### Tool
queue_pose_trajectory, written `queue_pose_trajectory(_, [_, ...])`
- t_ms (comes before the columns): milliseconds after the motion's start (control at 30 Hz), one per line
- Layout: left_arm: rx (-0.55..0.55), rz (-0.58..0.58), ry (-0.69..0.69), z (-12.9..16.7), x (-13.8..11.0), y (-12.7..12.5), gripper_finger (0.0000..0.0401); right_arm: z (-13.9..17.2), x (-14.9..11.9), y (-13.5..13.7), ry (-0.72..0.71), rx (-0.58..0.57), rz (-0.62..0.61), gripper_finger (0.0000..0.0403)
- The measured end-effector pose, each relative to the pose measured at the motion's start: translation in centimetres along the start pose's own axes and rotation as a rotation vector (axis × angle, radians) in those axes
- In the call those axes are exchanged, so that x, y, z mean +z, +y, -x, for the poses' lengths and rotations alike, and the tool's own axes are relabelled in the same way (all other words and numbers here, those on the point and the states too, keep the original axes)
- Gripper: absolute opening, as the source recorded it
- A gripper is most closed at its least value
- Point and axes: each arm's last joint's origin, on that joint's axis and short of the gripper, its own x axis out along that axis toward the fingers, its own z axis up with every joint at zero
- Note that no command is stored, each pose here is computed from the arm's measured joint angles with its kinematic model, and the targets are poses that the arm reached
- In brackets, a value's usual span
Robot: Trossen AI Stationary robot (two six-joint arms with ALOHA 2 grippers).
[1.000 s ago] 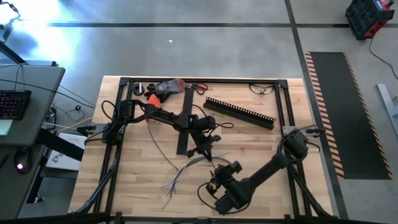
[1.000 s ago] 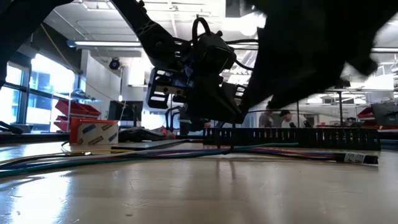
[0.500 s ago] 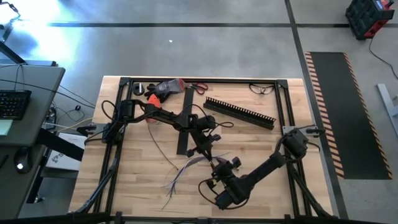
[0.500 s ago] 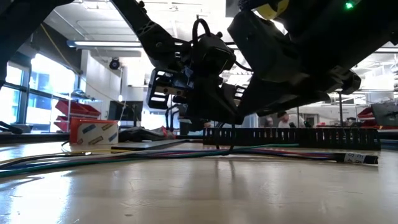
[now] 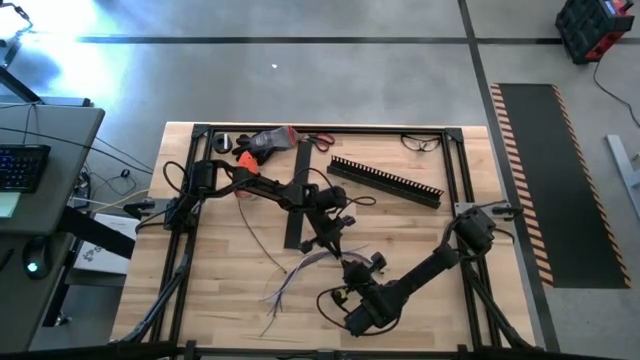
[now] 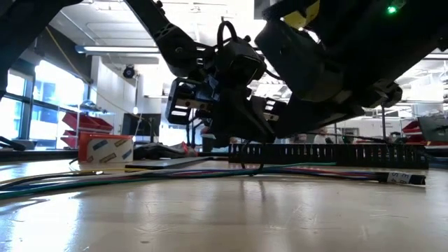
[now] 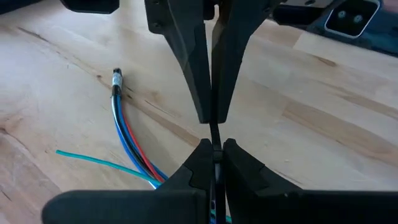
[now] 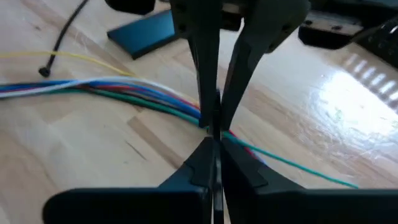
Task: Ziptie cables
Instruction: Wrap the black zip tie on the cables
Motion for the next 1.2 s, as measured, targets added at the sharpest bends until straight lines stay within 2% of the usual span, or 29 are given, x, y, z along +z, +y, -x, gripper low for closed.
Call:
queue_pose_trajectory(433, [-0.001, 0.013, 0.009, 0.1, -0.1, 0.0, 0.0005, 3.7, -2.9, 0.0, 0.119, 0.068, -0.064, 0.0000])
queue_pose_trajectory(700, [0.000, 0.010, 0.007, 0.0, -0.1, 0.0, 0.0005, 6.4, -5.1, -0.3, 0.196, 0.098, -0.167, 0.0000])
queue_pose_trajectory(867, [0.001, 0.015, 0.011, 0.1, -0.2, 0.0, 0.0005, 7.9, -6.4, -0.6, 0.313, 0.097, -0.207, 0.0001])
queue_pose_trajectory(967, [0.002, 0.021, 0.019, 0.1, -0.3, 0.0, 0.0005, 8.8, -7.2, -0.9, 0.381, 0.089, -0.213, 0.0001])
queue_pose_trajectory(1067, [0.005, 0.019, 0.021, 0.1, -0.2, 0.0, 0.0005, 9.7, -7.8, -1.4, 0.386, 0.064, -0.251, 0.0001])
queue_pose_trajectory(1200, [0.009, 0.013, 0.018, 0.1, -0.2, 0.0, 0.0005, 11.0, -7.6, -2.3, 0.419, -0.042, -0.228, 0.0001])
